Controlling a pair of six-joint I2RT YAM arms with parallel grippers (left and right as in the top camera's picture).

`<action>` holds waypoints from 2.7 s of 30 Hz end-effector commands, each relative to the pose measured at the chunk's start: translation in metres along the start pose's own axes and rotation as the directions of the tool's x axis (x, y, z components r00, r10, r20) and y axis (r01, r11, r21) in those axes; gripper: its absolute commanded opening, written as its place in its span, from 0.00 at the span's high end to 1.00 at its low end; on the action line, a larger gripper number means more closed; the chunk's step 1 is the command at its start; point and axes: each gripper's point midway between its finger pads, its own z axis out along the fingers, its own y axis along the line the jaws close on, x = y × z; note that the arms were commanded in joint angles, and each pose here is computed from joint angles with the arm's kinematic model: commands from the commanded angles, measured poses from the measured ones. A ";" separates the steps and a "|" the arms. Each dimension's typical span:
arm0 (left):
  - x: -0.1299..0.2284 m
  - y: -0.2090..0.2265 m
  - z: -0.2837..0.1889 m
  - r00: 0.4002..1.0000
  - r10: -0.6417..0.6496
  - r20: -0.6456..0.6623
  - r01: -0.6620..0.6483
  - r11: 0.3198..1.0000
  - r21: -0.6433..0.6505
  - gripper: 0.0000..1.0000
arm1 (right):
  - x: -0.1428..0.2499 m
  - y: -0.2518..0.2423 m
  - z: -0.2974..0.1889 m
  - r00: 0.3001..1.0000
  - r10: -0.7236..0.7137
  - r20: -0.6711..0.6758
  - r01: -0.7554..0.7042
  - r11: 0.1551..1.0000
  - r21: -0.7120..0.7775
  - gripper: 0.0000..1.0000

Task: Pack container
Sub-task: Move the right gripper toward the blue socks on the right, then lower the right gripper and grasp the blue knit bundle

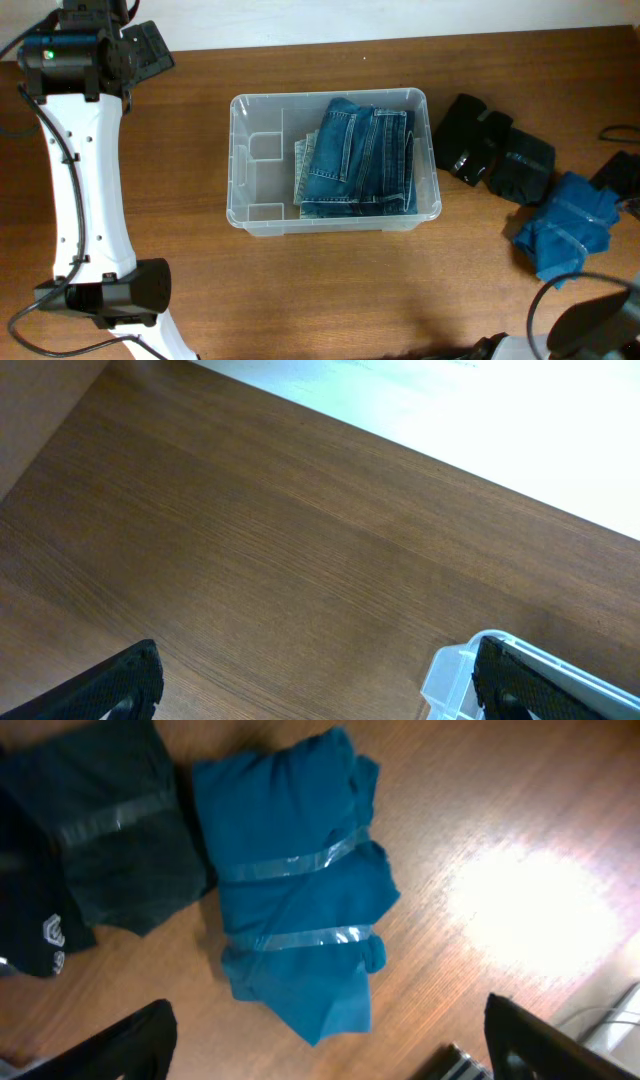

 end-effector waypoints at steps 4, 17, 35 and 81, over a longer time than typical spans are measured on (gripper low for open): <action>0.001 0.002 0.005 1.000 -0.015 -0.008 0.015 1.000 -0.007 0.01 | -0.004 0.006 0.035 0.994 -0.059 -0.089 0.057 0.998 -0.020 0.16; 0.001 0.002 0.005 1.000 -0.015 -0.008 0.015 1.000 -0.007 0.01 | 0.015 0.010 0.105 0.978 -0.081 -0.195 0.078 0.997 -0.022 0.16; 0.001 0.002 0.005 1.000 -0.015 -0.008 0.015 1.000 -0.007 0.01 | 0.047 0.027 0.166 0.979 -0.078 -0.189 0.056 0.992 -0.117 0.23; 0.001 0.002 0.005 1.000 -0.015 -0.008 0.015 1.000 -0.007 0.01 | 0.044 -0.011 0.167 0.955 0.071 -0.287 -0.165 0.933 -0.320 0.09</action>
